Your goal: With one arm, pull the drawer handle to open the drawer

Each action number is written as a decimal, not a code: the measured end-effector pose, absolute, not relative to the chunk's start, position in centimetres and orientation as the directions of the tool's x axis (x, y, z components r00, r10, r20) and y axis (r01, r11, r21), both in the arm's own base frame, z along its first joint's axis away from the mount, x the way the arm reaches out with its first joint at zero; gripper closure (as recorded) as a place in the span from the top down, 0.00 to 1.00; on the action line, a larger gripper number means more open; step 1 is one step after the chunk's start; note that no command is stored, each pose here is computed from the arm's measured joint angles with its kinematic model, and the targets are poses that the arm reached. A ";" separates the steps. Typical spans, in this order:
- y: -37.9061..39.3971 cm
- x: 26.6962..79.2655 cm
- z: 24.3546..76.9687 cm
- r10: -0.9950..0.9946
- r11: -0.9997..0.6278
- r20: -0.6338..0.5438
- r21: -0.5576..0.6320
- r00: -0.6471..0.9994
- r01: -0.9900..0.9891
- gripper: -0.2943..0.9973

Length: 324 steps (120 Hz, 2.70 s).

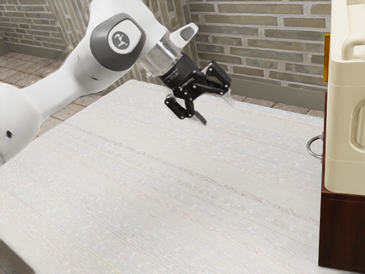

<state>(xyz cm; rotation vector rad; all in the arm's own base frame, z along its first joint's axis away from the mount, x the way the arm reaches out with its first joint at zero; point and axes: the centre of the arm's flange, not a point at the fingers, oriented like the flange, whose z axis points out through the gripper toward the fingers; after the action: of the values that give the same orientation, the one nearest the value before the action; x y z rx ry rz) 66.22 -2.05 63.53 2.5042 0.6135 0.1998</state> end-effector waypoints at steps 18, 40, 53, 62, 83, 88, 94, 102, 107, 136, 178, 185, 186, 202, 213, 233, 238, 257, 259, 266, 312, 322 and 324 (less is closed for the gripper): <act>-5.2 67.7 62.2 0.401 -0.738 0.006 0.594 0.916 0.319 0.69; -5.9 68.6 61.2 0.359 -0.748 0.004 0.599 0.933 0.285 0.66; -6.4 70.5 59.8 0.352 -0.751 0.028 0.604 0.935 0.265 0.64; -6.9 71.3 59.6 0.347 -0.750 0.049 0.615 0.937 0.245 0.61; -9.6 72.1 58.1 0.318 -0.721 0.039 0.659 0.947 0.215 0.52; -9.8 72.3 57.8 0.319 -0.716 0.040 0.664 0.947 0.214 0.50; -10.0 72.6 57.5 0.324 -0.712 0.046 0.669 0.945 0.212 0.49; -10.5 72.8 57.4 0.328 -0.708 0.058 0.676 0.943 0.204 0.48; -10.7 72.9 57.3 0.330 -0.705 0.063 0.681 0.942 0.201 0.48; -12.2 73.5 56.4 0.337 -0.685 0.064 0.701 0.939 0.198 0.44; -14.4 73.6 54.8 0.334 -0.677 0.030 0.703 0.942 0.218 0.41; -14.5 73.6 54.7 0.336 -0.678 0.025 0.700 0.942 0.223 0.40; -14.5 73.6 54.6 0.336 -0.678 0.025 0.700 0.942 0.224 0.40; -14.6 73.5 53.9 0.340 -0.682 0.008 0.691 0.940 0.241 0.38; -14.5 73.6 53.5 0.344 -0.684 0.001 0.685 0.939 0.250 0.36; -14.8 73.8 53.0 0.348 -0.686 -0.007 0.680 0.937 0.259 0.35; -14.9 73.8 52.9 0.349 -0.686 -0.008 0.680 0.937 0.261 0.34; -14.9 73.9 52.7 0.353 -0.689 -0.011 0.673 0.936 0.268 0.31; -14.9 73.9 52.7 0.353 -0.690 -0.011 0.672 0.935 0.268 0.31; -14.8 73.9 52.7 0.357 -0.696 -0.008 0.665 0.934 0.272 0.30; -12.4 73.7 53.7 0.386 -0.735 0.033 0.615 0.922 0.286 0.24; -12.3 73.7 53.9 0.386 -0.740 0.038 0.609 0.922 0.285 0.23; -12.3 73.7 53.9 0.386 -0.741 0.038 0.608 0.922 0.285 0.23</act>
<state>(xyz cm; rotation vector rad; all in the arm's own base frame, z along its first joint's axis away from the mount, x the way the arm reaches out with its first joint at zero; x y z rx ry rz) 73.65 -12.29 53.91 2.4535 0.4759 0.2141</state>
